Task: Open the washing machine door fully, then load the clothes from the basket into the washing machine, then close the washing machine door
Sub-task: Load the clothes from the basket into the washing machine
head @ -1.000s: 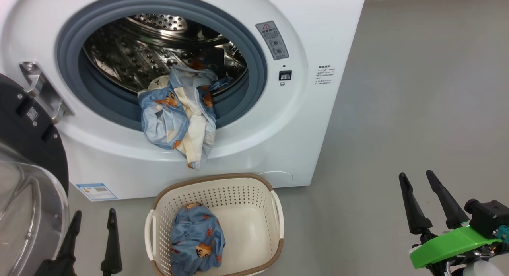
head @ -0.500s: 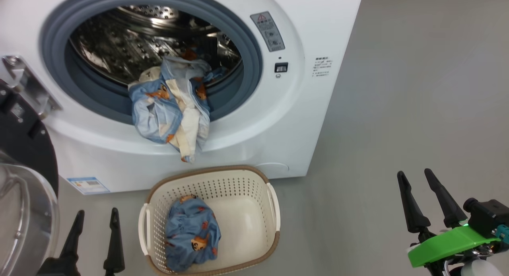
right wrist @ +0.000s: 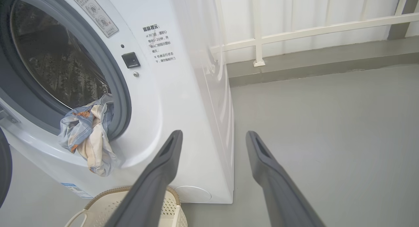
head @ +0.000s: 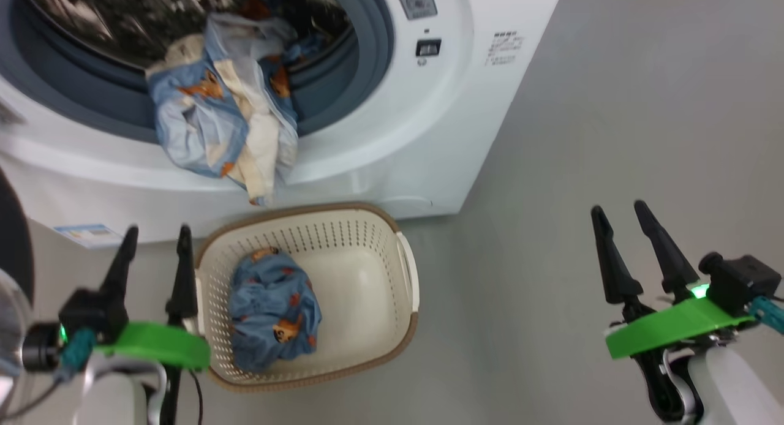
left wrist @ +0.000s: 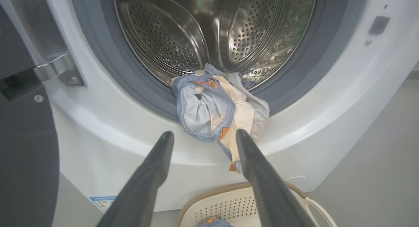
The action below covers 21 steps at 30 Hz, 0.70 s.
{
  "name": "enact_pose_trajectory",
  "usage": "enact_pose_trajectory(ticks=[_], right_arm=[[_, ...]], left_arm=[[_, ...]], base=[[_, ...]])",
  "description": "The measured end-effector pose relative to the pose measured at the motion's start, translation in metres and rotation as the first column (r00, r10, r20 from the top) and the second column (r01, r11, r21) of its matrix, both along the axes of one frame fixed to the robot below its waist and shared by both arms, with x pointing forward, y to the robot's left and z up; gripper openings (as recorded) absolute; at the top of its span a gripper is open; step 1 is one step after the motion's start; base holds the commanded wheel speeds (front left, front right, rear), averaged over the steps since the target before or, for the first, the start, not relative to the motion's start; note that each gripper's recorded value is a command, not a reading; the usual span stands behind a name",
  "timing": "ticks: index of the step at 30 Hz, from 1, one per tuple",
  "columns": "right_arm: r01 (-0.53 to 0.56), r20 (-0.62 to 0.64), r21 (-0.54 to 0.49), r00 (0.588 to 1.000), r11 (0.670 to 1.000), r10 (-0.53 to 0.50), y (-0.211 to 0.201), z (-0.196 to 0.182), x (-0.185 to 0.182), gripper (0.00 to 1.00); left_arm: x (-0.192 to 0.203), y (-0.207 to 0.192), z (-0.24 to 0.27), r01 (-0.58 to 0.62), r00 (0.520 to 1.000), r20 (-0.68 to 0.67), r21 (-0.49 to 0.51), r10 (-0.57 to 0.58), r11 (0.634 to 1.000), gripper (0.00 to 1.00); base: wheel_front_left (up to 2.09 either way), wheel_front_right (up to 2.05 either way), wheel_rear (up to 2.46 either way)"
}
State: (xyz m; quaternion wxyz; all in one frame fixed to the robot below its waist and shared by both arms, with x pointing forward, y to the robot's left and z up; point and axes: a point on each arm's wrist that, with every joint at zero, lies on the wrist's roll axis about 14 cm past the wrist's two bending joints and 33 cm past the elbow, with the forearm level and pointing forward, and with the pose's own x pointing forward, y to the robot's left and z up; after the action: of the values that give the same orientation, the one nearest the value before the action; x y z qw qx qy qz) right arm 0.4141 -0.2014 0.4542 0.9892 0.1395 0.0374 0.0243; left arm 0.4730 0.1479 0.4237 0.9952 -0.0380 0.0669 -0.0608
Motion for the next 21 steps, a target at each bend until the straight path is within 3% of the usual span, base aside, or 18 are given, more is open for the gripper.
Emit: enact_pose_trajectory(ticks=[9, 21], right_arm=[[0.003, -0.032, 0.014, 0.999, 1.0, -0.002, 0.004, -0.021, 0.031, 1.0], [0.035, -0.084, 0.007, 0.996, 0.999, -0.034, -0.004, -0.042, 0.033, 1.0]], left_arm=[[0.061, -0.016, -0.04, 0.053, 0.996, -0.076, 0.005, -0.052, 0.999, 1.0], [0.094, -0.037, -0.086, 0.123, 0.978, -0.173, 0.012, -0.119, 0.992, 1.0]], base=[[0.0, 0.0, 0.0], [0.0, 0.0, 0.0]])
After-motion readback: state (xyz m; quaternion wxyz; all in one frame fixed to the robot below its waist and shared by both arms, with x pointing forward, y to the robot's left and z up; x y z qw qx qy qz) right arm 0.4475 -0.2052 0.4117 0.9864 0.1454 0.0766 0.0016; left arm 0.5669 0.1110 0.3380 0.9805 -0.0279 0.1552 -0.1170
